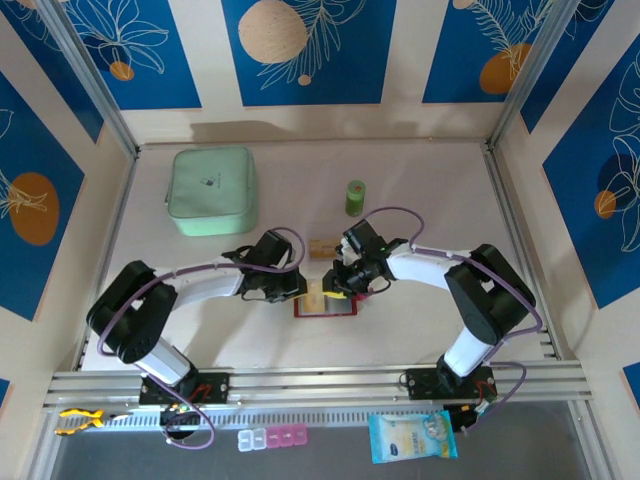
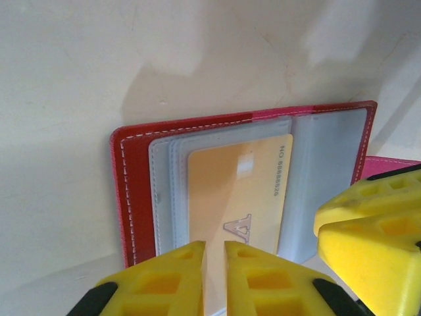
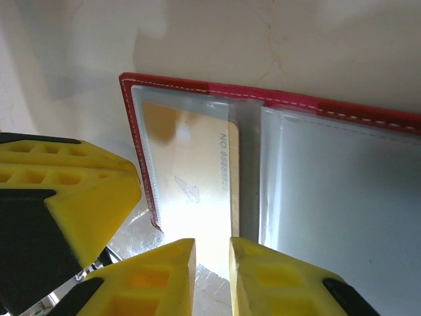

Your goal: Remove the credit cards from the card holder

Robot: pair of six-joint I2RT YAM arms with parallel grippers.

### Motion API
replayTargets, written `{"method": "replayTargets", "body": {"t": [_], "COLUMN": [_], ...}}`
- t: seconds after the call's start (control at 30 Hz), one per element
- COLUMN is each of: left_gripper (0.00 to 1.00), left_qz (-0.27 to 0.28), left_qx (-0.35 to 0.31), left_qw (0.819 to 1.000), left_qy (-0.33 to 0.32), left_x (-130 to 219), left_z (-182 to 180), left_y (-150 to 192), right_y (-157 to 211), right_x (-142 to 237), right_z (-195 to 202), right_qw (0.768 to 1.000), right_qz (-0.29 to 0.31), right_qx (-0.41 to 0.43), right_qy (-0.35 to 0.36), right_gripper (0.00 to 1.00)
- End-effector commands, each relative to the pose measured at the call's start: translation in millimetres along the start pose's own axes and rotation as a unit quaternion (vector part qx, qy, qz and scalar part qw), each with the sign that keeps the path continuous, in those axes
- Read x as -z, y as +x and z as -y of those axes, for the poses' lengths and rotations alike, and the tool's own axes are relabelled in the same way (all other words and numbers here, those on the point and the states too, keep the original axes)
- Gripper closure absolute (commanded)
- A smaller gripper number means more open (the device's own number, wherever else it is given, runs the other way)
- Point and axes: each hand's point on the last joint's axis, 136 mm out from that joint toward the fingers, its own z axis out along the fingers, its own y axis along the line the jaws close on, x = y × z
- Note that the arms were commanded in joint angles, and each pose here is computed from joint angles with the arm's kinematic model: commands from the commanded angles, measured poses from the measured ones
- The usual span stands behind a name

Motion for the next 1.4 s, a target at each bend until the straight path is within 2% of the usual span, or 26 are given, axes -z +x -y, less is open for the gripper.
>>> {"method": "replayTargets", "body": {"t": [0.0,0.4,0.77,1.37], "left_gripper": [0.87,0.92,0.92,0.92], "left_qz": [-0.006,-0.017,-0.016,-0.015], "left_qx": [0.002,0.006,0.007,0.008], "left_qw": [1.0,0.999,0.999,0.999], "left_qy": [-0.015,-0.036,-0.038,-0.035], "left_x": [-3,-9,-8,-8], "left_z": [-8,-22,-23,-23], "left_y": [0,5,6,6], "right_y": [-2,-3,0,5], "right_x": [-3,-10,-17,-27], "right_z": [-11,-12,-3,-6], "right_qw": [1.0,0.999,1.0,0.999], "right_qz": [-0.009,-0.015,-0.022,-0.039], "right_qx": [0.014,0.02,0.016,0.025], "right_qy": [-0.016,-0.021,0.001,-0.002], "right_gripper": [0.79,0.8,0.79,0.8]}}
